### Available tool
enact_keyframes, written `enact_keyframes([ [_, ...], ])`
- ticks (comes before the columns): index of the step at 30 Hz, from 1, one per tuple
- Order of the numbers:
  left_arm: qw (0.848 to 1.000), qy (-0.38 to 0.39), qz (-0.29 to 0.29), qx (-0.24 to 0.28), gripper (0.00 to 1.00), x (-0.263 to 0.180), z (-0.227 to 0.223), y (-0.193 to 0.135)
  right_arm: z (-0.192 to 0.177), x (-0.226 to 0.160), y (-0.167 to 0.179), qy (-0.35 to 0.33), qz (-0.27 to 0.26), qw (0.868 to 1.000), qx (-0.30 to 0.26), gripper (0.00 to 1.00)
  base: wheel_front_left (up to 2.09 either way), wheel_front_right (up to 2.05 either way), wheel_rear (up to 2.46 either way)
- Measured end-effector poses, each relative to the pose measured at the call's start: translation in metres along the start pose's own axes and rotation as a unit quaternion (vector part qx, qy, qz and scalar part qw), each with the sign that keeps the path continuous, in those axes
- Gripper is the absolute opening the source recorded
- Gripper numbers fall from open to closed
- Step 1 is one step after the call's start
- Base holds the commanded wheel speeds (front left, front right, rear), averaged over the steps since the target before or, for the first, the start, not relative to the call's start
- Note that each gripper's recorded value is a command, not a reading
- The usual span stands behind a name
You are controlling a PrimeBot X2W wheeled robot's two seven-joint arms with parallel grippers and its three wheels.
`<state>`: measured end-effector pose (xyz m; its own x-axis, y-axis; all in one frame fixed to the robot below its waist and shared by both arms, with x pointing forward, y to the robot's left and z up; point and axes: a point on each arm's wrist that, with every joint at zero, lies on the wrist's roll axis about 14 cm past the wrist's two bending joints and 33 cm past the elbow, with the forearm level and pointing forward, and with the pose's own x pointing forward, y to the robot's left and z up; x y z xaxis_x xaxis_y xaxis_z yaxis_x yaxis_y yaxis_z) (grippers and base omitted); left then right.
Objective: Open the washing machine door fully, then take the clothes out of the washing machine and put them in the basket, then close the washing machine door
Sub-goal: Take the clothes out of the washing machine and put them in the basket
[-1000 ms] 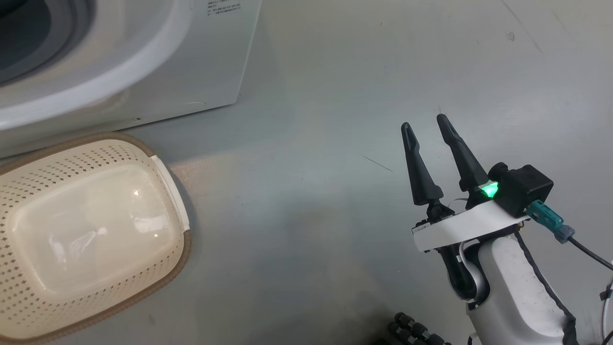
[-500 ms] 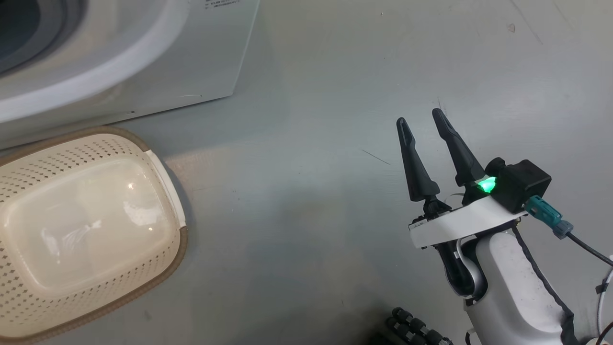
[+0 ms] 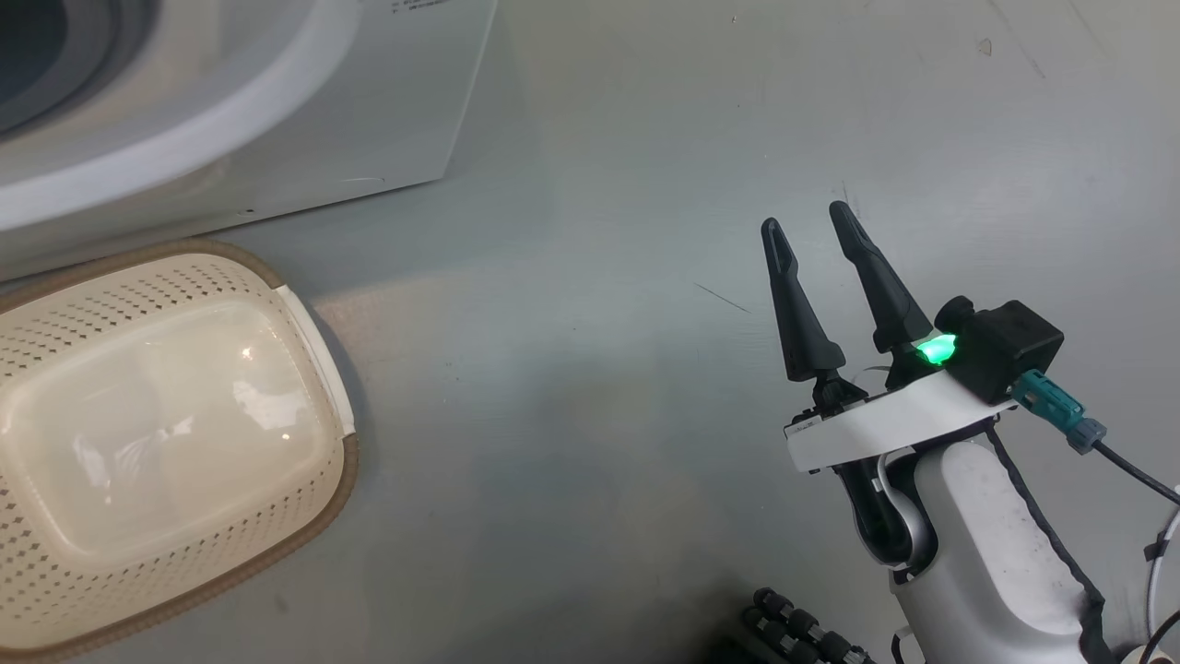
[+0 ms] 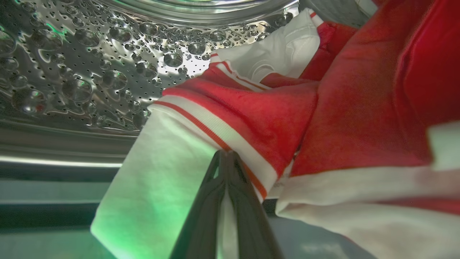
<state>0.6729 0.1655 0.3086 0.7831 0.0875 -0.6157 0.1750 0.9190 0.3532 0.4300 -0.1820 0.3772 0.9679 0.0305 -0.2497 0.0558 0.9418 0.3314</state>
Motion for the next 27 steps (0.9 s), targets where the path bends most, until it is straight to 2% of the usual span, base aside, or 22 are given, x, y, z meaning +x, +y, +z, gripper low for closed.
enact_keyframes([
  [9,1.000,-0.027,-0.008,-0.009,0.00,-0.007,0.011,-0.007,0.005,0.000,0.004,-0.007,0.006,1.000,0.001,1.00,0.00,0.00,0.00],
  [20,0.993,-0.109,-0.020,-0.051,0.00,-0.038,0.047,-0.011,0.020,-0.001,0.013,-0.027,0.020,0.999,-0.014,1.00,0.00,0.00,0.00],
  [27,0.985,-0.149,-0.024,-0.089,0.00,-0.065,0.050,-0.009,0.033,-0.003,0.025,-0.044,0.036,0.998,-0.015,1.00,0.00,0.00,0.00],
])
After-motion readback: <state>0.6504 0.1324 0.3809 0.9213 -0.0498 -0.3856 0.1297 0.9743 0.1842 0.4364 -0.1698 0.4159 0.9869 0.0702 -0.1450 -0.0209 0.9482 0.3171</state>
